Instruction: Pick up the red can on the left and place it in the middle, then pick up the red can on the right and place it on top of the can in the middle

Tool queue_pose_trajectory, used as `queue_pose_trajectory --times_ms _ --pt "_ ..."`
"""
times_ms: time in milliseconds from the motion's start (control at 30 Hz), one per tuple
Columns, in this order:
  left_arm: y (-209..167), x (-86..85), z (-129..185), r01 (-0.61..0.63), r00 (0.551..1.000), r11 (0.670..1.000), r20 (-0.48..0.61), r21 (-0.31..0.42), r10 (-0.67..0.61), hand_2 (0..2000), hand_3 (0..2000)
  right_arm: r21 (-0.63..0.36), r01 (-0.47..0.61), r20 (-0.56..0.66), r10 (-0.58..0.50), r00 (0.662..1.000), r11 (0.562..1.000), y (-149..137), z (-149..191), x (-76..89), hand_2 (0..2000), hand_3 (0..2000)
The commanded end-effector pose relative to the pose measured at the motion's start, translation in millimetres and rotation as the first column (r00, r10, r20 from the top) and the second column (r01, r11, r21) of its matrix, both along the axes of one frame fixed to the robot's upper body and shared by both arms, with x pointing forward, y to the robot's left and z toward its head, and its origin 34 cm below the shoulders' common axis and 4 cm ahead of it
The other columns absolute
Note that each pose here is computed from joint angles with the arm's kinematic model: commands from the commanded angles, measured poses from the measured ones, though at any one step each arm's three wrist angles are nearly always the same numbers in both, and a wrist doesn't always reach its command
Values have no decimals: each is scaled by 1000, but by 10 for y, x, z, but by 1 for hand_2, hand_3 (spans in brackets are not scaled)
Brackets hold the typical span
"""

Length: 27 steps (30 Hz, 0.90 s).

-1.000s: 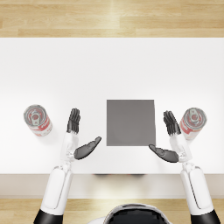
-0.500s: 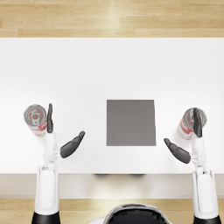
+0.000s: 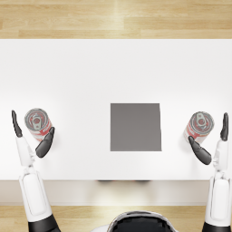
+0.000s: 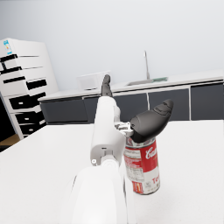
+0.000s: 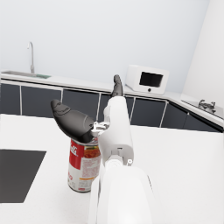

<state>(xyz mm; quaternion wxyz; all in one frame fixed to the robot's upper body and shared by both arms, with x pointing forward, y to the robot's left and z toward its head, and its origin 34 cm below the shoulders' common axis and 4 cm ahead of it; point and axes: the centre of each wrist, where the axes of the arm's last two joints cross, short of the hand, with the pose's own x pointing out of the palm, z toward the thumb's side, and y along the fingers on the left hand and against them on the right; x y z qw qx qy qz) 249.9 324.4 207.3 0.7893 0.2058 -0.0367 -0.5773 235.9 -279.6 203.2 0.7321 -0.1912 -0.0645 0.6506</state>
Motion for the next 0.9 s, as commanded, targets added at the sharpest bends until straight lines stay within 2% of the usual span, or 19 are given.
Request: queue_pose_trajectory --times_ms 33,300,500,900 --pt "124 81 -363 -39 990 998 -136 -50 32 0 0 15 13 -78 -12 997 1000 -40 -196 63 0 0" --pt "119 179 -654 -45 970 995 -241 -91 22 0 0 56 43 -278 -25 960 998 -86 -729 232 0 0" --pt "173 309 -924 -78 939 987 -342 -137 27 0 0 77 52 -331 -24 943 996 -73 -868 347 0 0" --pt "137 511 -1071 -88 914 979 -406 -183 6 0 0 120 99 -438 -37 898 988 -98 -1155 507 0 0"
